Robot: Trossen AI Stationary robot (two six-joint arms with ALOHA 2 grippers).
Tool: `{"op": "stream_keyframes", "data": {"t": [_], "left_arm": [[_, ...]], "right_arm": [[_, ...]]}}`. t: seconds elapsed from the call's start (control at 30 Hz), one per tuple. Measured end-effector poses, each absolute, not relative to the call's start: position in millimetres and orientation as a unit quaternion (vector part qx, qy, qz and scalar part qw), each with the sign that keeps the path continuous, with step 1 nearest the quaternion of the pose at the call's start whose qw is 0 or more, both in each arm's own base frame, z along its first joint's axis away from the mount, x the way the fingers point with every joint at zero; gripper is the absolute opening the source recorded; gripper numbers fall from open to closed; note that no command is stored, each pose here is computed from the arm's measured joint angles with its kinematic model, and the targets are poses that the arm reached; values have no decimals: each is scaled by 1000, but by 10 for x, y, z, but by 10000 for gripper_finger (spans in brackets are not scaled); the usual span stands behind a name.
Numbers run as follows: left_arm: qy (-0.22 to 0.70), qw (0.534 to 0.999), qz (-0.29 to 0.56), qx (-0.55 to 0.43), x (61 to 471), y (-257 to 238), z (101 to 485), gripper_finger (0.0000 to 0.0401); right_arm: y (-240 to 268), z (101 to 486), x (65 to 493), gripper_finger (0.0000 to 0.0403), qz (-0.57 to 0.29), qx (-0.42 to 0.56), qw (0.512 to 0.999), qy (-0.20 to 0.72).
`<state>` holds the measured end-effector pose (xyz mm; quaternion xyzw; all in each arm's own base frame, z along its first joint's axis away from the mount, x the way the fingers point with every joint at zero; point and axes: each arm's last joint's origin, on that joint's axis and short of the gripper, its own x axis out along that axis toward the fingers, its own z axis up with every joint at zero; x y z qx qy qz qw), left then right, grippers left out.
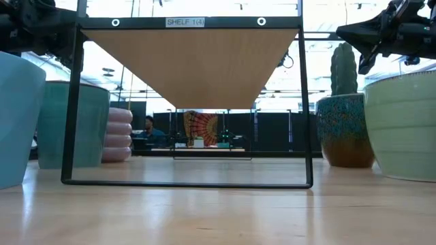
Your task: Place coffee mugs
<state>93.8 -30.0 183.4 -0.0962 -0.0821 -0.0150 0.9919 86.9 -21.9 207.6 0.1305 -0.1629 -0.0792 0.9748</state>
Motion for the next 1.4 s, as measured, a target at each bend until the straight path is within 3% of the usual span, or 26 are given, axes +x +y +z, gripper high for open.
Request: {"op": "stream_keyframes", "data": {"t": [0.63, 1.03, 1.27, 1.4], "left_arm": [[-82, 992, -15, -97, 938, -300, 1834, 117], [-86, 985, -19, -148, 937, -299, 1843, 117], [-85, 980, -22, -180, 937, -299, 1844, 117], [-65, 979, -18, -192, 934, -292, 1865, 117]], "right_arm": [[-219, 2075, 869, 30, -79, 130, 975, -163], [-226, 2093, 862, 30, -92, 131, 972, -174], [-224, 2134, 847, 30, -74, 211, 953, -204], [-228, 2148, 840, 30, -87, 190, 955, -212]]}}
